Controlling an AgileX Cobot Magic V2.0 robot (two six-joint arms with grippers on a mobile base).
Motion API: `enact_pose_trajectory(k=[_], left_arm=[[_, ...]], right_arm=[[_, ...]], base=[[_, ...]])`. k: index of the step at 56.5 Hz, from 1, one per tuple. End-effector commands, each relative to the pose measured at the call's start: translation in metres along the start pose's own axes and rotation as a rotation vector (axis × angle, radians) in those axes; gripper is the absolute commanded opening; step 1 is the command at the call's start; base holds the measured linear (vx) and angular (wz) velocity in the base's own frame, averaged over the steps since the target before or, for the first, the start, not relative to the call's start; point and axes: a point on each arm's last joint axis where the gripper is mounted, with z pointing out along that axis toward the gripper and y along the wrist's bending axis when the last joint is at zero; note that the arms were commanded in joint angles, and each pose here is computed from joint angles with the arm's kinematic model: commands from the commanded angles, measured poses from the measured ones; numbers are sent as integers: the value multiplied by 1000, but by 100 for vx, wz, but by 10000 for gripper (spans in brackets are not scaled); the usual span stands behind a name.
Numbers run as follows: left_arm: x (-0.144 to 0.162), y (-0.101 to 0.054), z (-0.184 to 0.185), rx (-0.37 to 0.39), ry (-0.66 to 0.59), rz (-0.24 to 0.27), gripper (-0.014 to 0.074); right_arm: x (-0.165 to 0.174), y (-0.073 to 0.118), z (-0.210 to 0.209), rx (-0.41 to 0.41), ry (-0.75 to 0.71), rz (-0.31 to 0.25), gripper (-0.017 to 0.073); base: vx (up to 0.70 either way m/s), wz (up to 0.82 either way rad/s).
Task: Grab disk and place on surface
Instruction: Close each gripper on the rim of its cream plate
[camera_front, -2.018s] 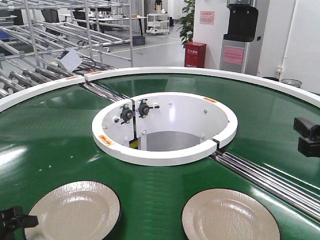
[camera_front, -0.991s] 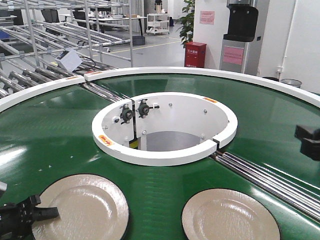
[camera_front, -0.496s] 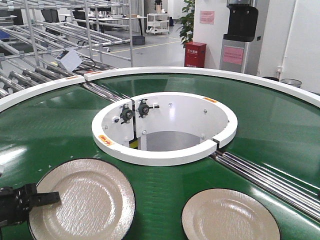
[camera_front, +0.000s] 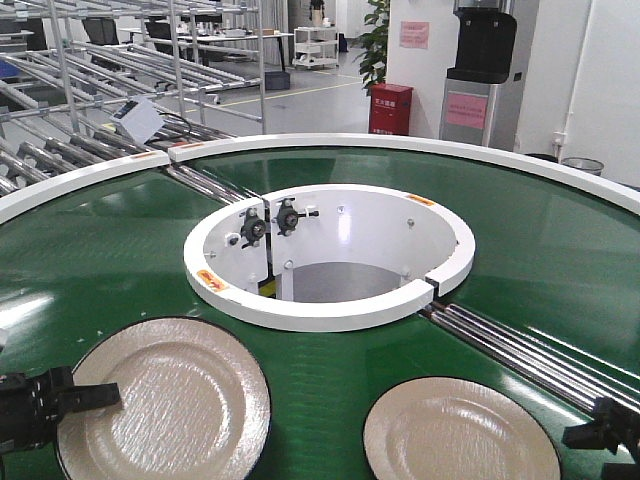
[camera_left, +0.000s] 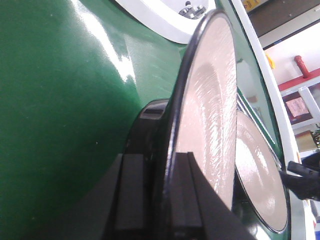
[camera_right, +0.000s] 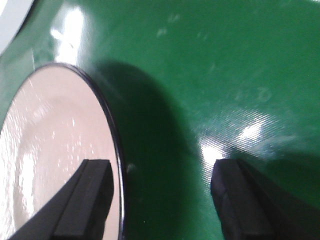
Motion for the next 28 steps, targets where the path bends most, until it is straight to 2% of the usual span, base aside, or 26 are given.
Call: enact_pose_trajectory(k=[1,5,9,13,21,25,28], left_arm=[[-19,-34,-10,162,-120,-17,-9],[-19,-34,-10,162,-120,-17,-9],[-19,-34,-10,161,-121,-17,-9],[-19,-33,-10,158,-122,-17,-9],[-19,-33,-10,157,-122,-17,-9],[-19,-33,-10,156,-122,-18,-9],[-19,-33,-9,154,-122,-30,-9]], right_arm=[[-11,15,-6,-109,-45,-46,481],[-10,16,0,-136,-44,-42,481],[-6,21,10,-146,-30,-68,481],[-2,32,24,-159,-17,-107,481],[-1,53,47,-214,6,-110,463],[-3,61,55,-243,10,-103,367],[-3,66,58,-258,10,-94,242]], base=[[0,0],[0,0],[0,0],[0,0],[0,0],[0,0],[0,0]])
